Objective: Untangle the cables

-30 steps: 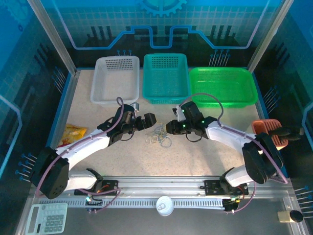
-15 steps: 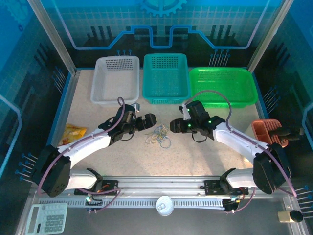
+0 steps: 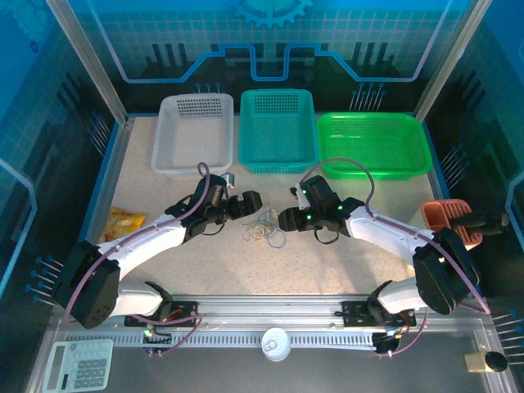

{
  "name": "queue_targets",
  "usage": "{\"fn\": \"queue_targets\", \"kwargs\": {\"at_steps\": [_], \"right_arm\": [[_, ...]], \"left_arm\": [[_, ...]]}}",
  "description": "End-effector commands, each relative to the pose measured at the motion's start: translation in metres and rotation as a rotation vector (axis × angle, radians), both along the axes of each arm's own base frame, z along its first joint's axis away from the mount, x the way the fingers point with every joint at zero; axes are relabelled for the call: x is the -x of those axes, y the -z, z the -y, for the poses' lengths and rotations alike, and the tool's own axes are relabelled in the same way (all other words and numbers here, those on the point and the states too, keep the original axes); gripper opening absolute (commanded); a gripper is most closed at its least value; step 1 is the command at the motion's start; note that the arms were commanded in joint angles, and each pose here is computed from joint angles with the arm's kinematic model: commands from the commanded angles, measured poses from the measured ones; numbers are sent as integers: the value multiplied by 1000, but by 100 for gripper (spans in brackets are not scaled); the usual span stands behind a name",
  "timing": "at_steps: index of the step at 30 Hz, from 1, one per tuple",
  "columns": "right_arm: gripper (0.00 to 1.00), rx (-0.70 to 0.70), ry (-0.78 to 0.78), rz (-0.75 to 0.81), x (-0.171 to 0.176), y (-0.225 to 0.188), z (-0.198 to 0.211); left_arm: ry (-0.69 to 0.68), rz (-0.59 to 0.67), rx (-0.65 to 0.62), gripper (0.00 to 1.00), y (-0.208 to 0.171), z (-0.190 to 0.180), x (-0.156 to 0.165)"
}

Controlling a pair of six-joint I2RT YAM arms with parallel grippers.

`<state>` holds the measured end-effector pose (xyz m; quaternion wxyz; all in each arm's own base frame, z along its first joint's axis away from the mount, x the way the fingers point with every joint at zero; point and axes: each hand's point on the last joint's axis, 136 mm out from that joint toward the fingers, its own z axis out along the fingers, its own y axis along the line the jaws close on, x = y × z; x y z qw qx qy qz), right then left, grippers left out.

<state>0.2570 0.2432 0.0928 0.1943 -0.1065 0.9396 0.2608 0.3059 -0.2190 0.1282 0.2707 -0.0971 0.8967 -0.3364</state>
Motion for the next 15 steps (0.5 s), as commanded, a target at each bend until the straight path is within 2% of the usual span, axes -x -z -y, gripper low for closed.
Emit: {"fn": "queue_targets", "kwargs": {"at_steps": [1,7,15], "right_arm": [[54,1,17,-20,11,8,0],[54,-2,22,-36,21,17,-1],[54,-66,11,-16,17,-1,-15]], "left_arm": [[18,10,-6,99,-6,-1,1],[24,18,-1,99,-9,0,0],[23,14,-4,99,-7,0,1]]}}
